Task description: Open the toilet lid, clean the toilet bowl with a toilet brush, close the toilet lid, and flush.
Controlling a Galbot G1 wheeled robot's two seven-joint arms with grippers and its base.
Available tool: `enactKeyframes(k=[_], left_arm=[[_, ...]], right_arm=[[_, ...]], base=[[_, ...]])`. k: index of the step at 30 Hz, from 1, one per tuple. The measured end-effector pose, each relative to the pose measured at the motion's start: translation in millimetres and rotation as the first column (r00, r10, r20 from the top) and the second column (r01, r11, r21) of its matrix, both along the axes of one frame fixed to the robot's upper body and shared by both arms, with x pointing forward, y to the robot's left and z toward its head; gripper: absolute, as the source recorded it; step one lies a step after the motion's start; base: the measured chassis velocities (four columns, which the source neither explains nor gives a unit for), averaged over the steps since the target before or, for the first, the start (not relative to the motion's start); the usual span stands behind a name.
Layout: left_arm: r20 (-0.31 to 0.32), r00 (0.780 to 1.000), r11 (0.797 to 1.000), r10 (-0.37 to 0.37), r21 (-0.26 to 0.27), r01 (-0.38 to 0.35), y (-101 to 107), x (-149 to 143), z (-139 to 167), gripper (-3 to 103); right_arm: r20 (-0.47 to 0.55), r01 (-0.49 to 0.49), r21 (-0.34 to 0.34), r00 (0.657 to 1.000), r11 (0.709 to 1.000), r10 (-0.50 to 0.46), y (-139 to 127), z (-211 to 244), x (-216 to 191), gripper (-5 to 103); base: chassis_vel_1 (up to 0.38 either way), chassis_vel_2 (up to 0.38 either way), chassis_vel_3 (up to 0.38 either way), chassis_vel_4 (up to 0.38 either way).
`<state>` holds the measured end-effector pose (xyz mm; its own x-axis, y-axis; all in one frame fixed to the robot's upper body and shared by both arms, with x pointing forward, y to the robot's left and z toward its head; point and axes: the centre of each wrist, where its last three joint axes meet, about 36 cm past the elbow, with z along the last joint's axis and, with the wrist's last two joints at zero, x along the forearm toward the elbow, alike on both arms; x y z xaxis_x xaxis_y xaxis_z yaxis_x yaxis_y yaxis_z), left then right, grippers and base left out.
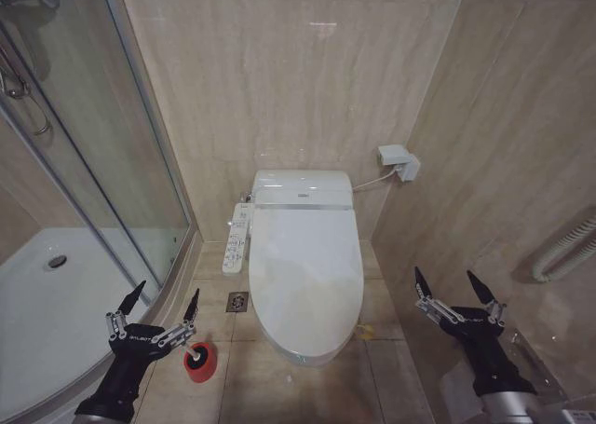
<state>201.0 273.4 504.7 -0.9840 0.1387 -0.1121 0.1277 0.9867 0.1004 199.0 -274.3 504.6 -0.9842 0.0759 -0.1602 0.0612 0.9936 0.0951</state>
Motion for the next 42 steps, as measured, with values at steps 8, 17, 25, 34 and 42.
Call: enactKeyframes(k=[8, 17, 25, 34, 42], left_arm=[[0.0, 1.0, 1.0, 0.0, 0.0, 0.0, 0.0, 0.0, 0.0, 100], [0.0, 1.0, 1.0, 0.0, 0.0, 0.0, 0.0, 0.0, 0.0, 100], [0.0, 1.0, 1.0, 0.0, 0.0, 0.0, 0.0, 0.0, 0.0, 100], [0.0, 1.0, 1.0, 0.0, 0.0, 0.0, 0.0, 0.0, 0.0, 100], [0.0, 1.0, 1.0, 0.0, 0.0, 0.0, 0.0, 0.0, 0.0, 100]], right_arm=[[-0.012, 0.0, 0.002, 1.0, 1.0, 0.0, -0.2, -0.6, -1.1, 100], [-0.016, 0.009, 0.005, 1.0, 1.0, -0.008, -2.1, -0.2, -1.0, 100], [-0.031, 0.014, 0.007, 0.999, 1.0, -0.013, -2.0, -0.5, -1.6, 100], [-0.034, 0.015, 0.009, 0.999, 1.0, -0.014, -1.9, -0.6, -1.7, 100], [-0.034, 0.015, 0.009, 0.999, 1.0, -0.015, -1.9, -0.6, -1.7, 100]], base=[[0.0, 0.0, 0.0, 0.0], [0.0, 0.0, 0.0, 0.0], [0.0, 0.0, 0.0, 0.0], [0.0, 0.0, 0.0, 0.0], [0.0, 0.0, 0.0, 0.0]])
